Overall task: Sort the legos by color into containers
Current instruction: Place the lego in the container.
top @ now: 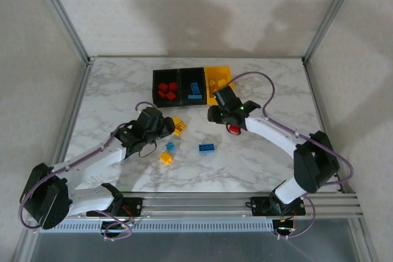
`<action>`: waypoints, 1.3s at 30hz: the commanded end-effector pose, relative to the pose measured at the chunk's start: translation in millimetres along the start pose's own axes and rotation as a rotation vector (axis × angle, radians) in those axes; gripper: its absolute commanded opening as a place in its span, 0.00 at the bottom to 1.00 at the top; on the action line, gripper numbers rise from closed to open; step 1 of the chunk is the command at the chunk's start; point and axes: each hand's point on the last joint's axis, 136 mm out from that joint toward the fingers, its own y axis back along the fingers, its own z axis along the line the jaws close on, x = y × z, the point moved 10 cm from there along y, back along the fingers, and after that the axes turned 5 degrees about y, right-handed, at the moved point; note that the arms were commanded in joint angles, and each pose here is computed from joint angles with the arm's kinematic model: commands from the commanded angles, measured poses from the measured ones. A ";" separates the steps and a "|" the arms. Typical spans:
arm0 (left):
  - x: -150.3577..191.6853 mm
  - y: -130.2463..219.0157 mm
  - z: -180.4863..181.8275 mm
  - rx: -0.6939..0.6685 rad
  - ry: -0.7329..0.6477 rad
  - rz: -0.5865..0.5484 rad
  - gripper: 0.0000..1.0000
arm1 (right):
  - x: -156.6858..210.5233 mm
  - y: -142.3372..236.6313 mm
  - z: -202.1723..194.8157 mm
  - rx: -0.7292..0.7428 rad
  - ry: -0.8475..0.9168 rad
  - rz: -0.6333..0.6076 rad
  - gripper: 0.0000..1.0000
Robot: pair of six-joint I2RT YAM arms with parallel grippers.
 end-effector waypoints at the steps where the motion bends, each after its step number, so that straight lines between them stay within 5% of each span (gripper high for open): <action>1: -8.9 12.4 14.7 -0.005 0.056 -0.023 0.66 | -21.4 -8.0 34.1 -0.090 0.074 -0.015 0.45; 18: -26.3 27.9 47.4 -0.017 0.164 -0.066 0.66 | -114.7 -100.7 133.4 -0.376 0.077 -0.014 0.46; 39: -21.8 37.5 51.9 0.013 0.175 -0.067 0.66 | -125.7 -166.3 137.9 -0.433 -0.084 -0.023 0.50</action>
